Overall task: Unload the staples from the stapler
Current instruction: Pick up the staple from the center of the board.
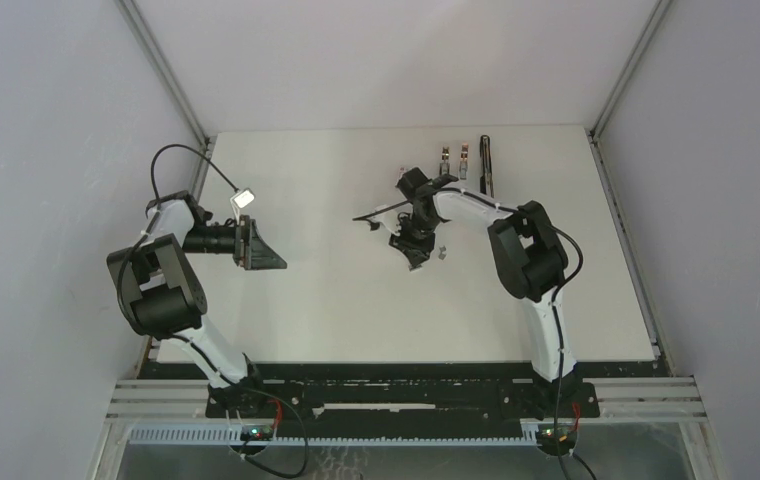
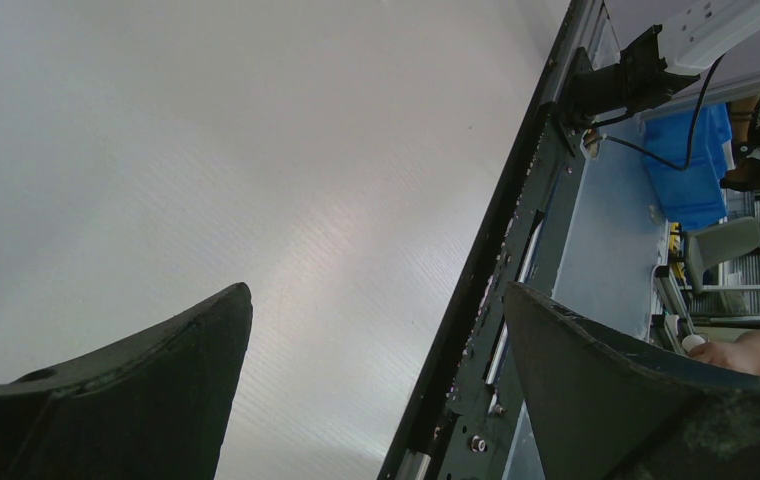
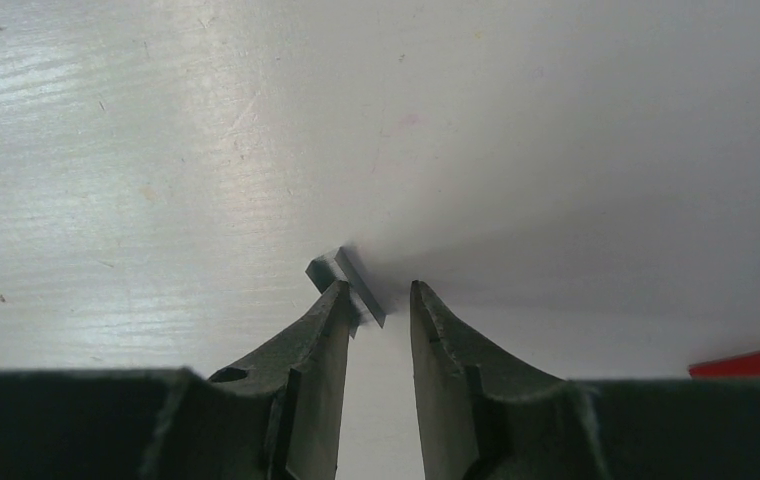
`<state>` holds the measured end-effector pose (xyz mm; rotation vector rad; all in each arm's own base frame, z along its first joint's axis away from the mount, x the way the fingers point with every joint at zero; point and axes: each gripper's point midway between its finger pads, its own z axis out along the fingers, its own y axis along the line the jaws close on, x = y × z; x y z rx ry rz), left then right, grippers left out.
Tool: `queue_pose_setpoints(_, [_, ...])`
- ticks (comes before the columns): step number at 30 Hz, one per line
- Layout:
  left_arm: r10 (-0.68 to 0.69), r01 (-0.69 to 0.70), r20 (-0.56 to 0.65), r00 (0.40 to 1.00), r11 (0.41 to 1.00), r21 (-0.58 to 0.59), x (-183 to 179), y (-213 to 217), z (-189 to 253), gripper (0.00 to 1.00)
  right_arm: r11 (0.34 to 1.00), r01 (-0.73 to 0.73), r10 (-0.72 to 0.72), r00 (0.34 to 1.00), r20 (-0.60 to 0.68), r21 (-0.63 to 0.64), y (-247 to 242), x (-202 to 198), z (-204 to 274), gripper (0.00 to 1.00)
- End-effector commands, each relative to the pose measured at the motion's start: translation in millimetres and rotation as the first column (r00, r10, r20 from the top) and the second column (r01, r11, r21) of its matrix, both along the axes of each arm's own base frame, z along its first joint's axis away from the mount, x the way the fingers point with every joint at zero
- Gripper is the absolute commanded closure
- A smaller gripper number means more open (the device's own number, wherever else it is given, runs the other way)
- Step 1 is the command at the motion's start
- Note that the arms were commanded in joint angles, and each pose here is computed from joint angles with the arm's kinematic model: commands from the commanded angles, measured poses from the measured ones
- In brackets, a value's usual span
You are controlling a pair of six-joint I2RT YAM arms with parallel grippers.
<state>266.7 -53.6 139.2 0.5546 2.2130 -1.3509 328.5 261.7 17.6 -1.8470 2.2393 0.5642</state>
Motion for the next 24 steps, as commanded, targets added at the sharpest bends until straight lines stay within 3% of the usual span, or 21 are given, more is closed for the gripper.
queue_pose_setpoints(1, [0.006,-0.005,0.081,0.997,1.000,-0.012,11.9,2.4,15.8,0.00,0.998,-0.056,0.057,0.997,0.053,-0.026,-6.2,-1.5,3.2,0.71])
queue_pose_setpoints(17, [0.007,-0.006,0.077,0.997,1.000,-0.013,12.6,2.6,15.1,0.00,0.991,-0.116,0.122,0.985,0.121,-0.060,-6.2,-4.0,-4.8,0.76])
queue_pose_setpoints(24, [0.008,-0.007,0.078,0.997,1.000,-0.013,12.5,2.8,15.5,0.00,0.994,-0.101,0.106,0.989,0.106,-0.053,-2.8,-4.7,-3.0,1.00])
